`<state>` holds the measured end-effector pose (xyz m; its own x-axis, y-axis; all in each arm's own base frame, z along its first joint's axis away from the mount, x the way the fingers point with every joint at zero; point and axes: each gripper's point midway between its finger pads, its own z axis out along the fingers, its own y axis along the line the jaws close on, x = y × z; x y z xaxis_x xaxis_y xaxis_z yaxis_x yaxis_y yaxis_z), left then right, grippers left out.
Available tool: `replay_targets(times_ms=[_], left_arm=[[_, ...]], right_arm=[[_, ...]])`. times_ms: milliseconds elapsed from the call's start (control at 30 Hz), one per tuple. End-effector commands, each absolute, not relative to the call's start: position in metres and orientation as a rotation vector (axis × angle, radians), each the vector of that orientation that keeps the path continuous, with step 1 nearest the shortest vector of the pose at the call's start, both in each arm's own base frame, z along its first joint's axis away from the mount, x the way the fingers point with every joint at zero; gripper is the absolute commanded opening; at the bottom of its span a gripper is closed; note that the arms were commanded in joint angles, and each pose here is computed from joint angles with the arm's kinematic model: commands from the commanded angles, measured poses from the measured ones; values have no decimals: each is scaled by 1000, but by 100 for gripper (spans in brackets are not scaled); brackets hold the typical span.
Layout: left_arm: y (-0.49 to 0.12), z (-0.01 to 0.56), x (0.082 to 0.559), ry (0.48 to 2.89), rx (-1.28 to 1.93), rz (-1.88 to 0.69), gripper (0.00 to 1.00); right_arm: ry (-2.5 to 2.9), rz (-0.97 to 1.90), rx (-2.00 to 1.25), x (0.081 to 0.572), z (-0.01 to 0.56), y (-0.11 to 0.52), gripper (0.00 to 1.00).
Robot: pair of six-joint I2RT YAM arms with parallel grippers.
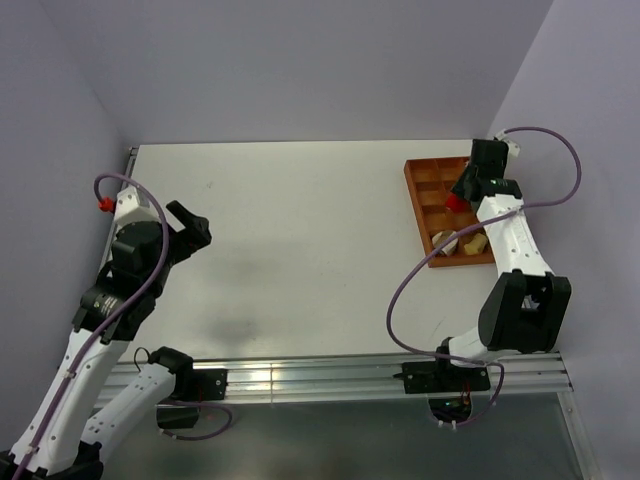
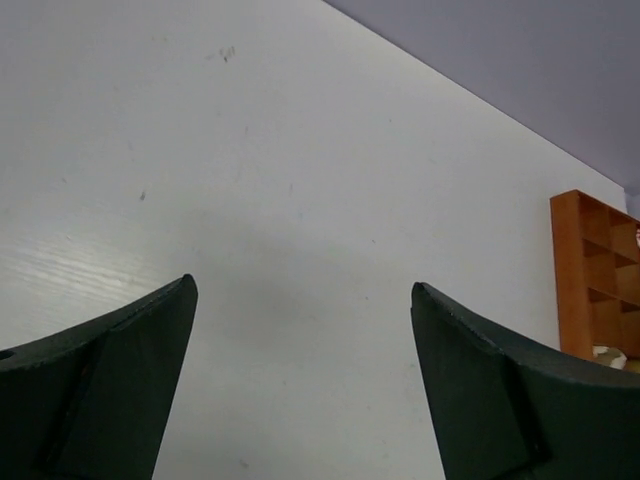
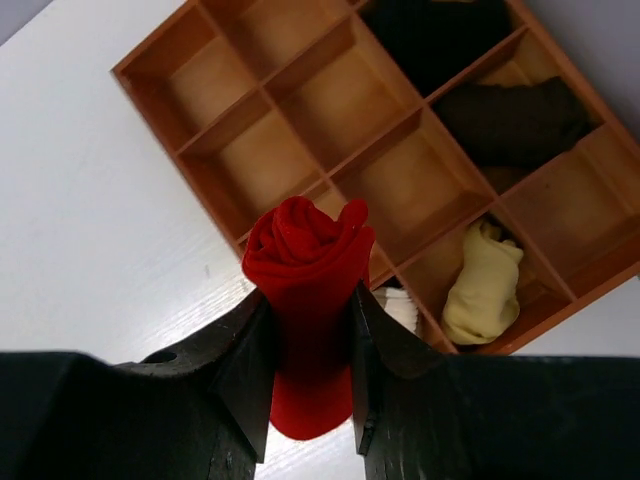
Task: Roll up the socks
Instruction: Place the sock in the storage box.
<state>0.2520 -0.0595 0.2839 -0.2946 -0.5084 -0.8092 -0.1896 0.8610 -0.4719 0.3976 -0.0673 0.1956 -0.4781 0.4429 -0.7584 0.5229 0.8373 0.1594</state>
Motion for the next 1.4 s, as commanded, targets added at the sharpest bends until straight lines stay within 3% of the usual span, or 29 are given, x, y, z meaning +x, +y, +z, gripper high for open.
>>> replay_targets(times_ms=[0,300,667,1367], left_arm=[[-42,289,249,1824,-441,-223,93],[-44,254,260,1826,-418,-193,95],[-20,253,258,1772,-488,-94,95],[-21,244,263,1794,-476,-78,94]], right_arm=[[2083,-152,768,412,203,-92,0],[2068,-182,820,431,179,-135,0],[2166,-185,771,468,150,-142,0],[2396,-185,807,436,61,-146,0]])
